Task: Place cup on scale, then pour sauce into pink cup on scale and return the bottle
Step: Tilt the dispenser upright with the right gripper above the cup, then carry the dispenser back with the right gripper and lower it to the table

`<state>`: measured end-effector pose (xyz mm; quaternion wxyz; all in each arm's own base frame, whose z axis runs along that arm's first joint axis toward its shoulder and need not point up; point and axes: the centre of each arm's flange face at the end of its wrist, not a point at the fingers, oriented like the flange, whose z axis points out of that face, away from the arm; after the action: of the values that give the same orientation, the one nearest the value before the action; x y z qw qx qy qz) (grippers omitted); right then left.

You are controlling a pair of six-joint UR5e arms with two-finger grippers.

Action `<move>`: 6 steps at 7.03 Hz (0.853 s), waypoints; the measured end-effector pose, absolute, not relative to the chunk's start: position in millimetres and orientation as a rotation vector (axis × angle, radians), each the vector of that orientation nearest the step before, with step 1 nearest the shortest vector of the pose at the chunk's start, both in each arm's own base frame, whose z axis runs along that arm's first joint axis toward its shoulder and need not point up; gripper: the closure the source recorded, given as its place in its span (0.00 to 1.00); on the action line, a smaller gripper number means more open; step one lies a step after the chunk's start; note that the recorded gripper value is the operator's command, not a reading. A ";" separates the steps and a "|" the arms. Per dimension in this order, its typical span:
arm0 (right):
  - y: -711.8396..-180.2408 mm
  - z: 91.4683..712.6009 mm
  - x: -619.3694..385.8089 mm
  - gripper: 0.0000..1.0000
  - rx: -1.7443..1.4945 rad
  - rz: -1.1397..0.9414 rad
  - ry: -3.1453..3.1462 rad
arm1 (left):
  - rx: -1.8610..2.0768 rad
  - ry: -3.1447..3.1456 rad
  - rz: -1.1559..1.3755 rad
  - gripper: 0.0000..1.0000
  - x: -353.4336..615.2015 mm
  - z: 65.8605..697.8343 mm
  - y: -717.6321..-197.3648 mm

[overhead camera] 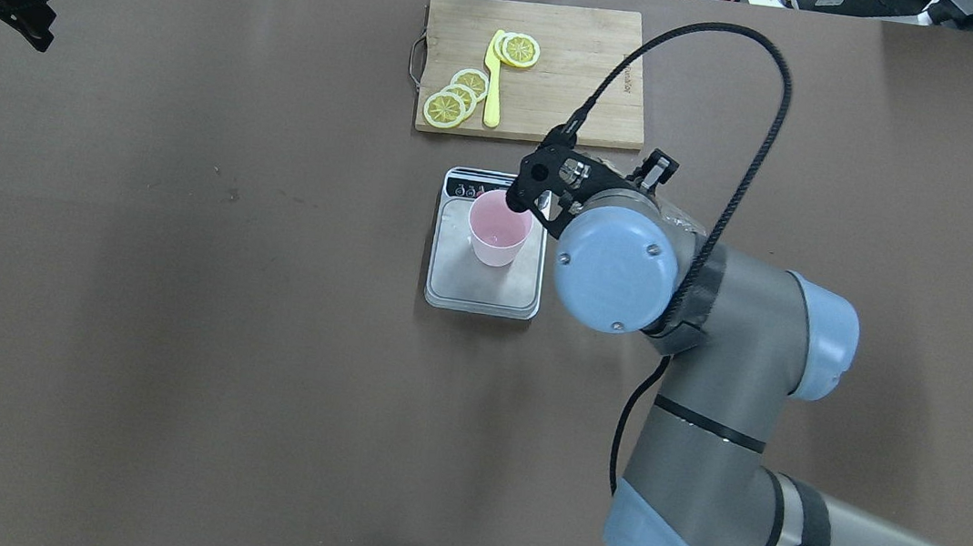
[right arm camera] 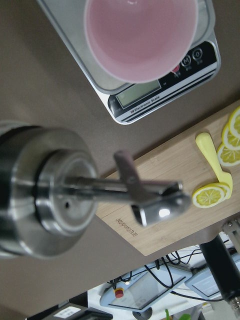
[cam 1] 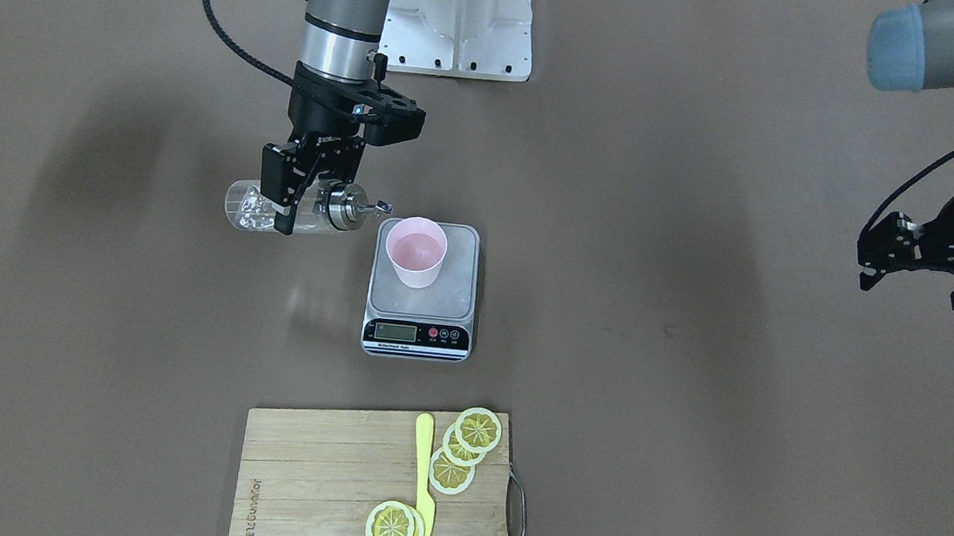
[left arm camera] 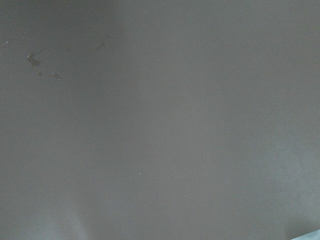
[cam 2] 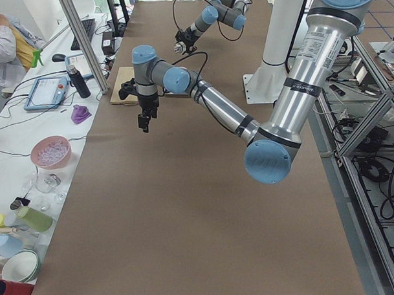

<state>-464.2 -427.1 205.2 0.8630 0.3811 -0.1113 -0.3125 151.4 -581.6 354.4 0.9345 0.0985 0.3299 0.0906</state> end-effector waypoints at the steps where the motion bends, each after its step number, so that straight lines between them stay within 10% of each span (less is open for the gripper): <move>1: -435.2 220.8 -443.8 1.00 0.812 -0.596 -0.329 | 0.201 0.675 0.185 0.02 151.6 354.3 -581.7; 6: -456.1 356.1 -298.3 1.00 0.899 -0.358 -0.695 | 0.201 0.675 0.185 0.03 152.7 353.6 -582.3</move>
<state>-298.3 -456.1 356.1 0.8277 0.4232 -0.3275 -0.1688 152.7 -582.3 353.6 0.9344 0.0982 0.3302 0.0903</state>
